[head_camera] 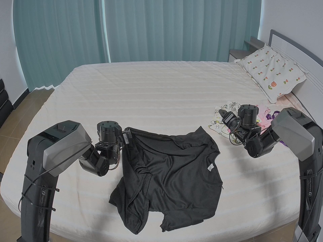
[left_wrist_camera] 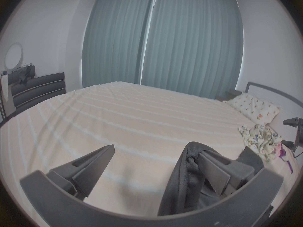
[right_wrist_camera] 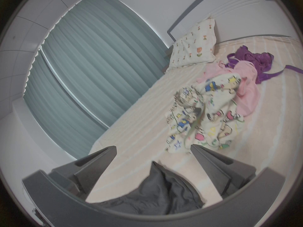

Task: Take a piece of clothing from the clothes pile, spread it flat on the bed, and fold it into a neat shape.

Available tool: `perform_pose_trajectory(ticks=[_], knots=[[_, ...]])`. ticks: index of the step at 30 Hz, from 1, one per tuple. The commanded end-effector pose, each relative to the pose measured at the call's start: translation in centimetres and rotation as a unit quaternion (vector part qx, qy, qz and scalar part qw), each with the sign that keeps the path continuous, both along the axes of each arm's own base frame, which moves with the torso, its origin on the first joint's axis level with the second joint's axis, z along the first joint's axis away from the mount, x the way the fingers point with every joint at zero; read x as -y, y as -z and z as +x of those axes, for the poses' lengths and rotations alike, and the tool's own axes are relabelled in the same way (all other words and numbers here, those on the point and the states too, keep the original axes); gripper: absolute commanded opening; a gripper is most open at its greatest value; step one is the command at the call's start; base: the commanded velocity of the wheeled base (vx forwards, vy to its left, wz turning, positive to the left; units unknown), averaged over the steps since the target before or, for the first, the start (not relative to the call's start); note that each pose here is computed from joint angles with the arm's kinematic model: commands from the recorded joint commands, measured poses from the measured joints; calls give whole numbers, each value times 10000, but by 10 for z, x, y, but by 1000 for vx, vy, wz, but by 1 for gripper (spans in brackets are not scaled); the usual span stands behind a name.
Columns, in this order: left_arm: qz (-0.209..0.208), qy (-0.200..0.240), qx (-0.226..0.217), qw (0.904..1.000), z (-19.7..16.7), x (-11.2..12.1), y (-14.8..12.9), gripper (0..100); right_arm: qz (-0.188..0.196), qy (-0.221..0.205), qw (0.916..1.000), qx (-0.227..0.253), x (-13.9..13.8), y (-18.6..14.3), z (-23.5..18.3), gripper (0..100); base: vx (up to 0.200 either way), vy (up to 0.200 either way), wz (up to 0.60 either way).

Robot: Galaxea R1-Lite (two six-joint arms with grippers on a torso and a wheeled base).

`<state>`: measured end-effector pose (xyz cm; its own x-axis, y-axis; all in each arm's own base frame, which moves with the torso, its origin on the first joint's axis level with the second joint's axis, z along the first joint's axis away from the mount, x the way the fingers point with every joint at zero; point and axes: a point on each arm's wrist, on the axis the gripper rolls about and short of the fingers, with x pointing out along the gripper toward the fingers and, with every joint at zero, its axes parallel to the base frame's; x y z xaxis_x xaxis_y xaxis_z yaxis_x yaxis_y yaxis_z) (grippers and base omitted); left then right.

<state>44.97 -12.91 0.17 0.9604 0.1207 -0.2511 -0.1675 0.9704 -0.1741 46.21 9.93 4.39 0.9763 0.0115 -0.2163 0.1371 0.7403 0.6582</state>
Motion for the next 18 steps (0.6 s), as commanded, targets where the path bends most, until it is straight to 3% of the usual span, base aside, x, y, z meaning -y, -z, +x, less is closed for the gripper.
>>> perform_pose_trajectory(ticks=[1,6,11,12,18], knots=[[-14,108,156,9998,14,-7,-34,100,19,-433,9974,-582,10,16,-26,100,0,0,0],[148,266,-187,9994,23,-22,-66,100,85,-841,9908,-1054,15,28,-51,100,0,0,0],[35,471,210,9987,33,-28,-92,100,59,-1003,9849,-1407,17,42,-65,100,0,0,0],[10,388,497,9980,41,-32,-106,100,83,-1215,9790,-1632,18,50,-75,100,0,0,0],[110,211,118,9996,42,-34,-77,100,-213,-1556,9662,-2043,18,70,-92,100,0,0,0]])
